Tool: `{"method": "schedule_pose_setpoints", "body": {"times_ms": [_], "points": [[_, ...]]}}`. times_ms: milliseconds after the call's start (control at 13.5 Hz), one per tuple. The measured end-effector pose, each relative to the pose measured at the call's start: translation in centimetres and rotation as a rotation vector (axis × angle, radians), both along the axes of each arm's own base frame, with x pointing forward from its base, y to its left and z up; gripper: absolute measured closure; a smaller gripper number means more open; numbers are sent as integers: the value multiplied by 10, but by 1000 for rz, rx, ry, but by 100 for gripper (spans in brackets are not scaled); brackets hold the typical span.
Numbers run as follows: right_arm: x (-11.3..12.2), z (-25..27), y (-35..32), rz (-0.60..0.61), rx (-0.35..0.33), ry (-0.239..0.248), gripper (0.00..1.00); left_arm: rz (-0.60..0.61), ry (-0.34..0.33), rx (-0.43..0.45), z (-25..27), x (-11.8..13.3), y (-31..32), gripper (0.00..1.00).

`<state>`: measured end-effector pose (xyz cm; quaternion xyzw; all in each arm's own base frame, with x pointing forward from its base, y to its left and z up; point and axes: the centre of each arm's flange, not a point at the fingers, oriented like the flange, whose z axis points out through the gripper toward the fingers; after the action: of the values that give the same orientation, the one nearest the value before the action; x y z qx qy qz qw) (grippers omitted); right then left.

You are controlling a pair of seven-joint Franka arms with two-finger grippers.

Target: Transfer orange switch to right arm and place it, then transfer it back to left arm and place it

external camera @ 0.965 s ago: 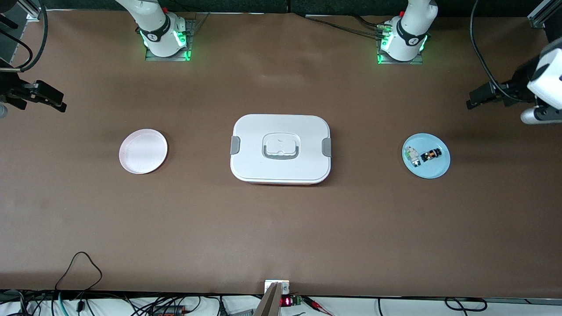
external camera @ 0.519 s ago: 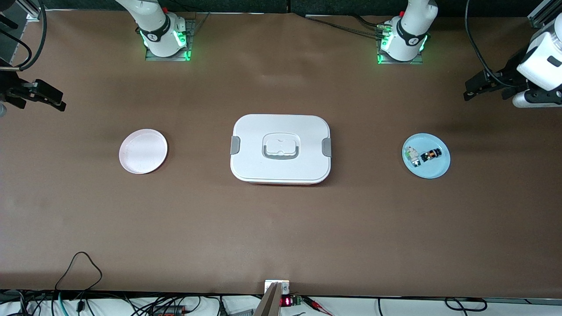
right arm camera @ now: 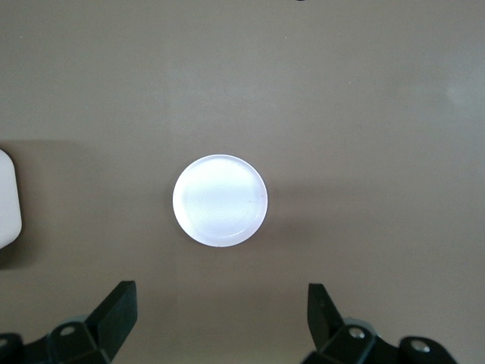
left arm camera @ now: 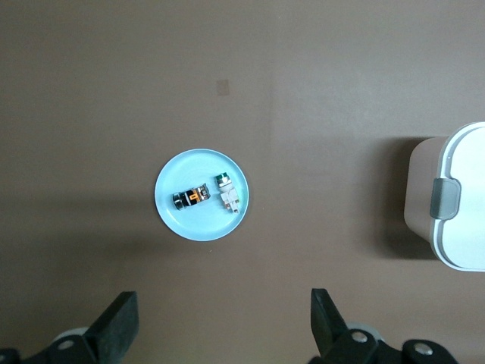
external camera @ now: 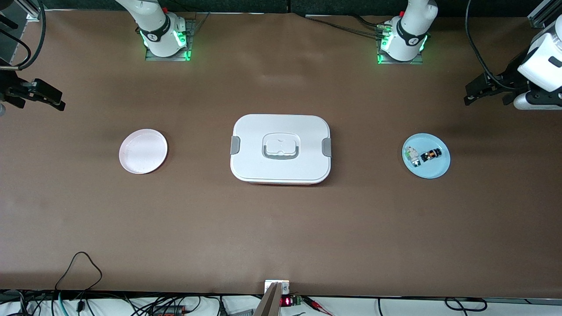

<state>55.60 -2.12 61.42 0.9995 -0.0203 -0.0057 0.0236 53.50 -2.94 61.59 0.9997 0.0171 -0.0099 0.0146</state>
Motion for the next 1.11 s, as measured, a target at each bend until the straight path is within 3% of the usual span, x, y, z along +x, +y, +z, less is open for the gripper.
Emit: {"method": "schedule_pose_setpoints", "body": {"times_ms": [1113], "points": [[-2,-8,7,11,1,50,0,29,7,3,-4,4,19,0]]}}
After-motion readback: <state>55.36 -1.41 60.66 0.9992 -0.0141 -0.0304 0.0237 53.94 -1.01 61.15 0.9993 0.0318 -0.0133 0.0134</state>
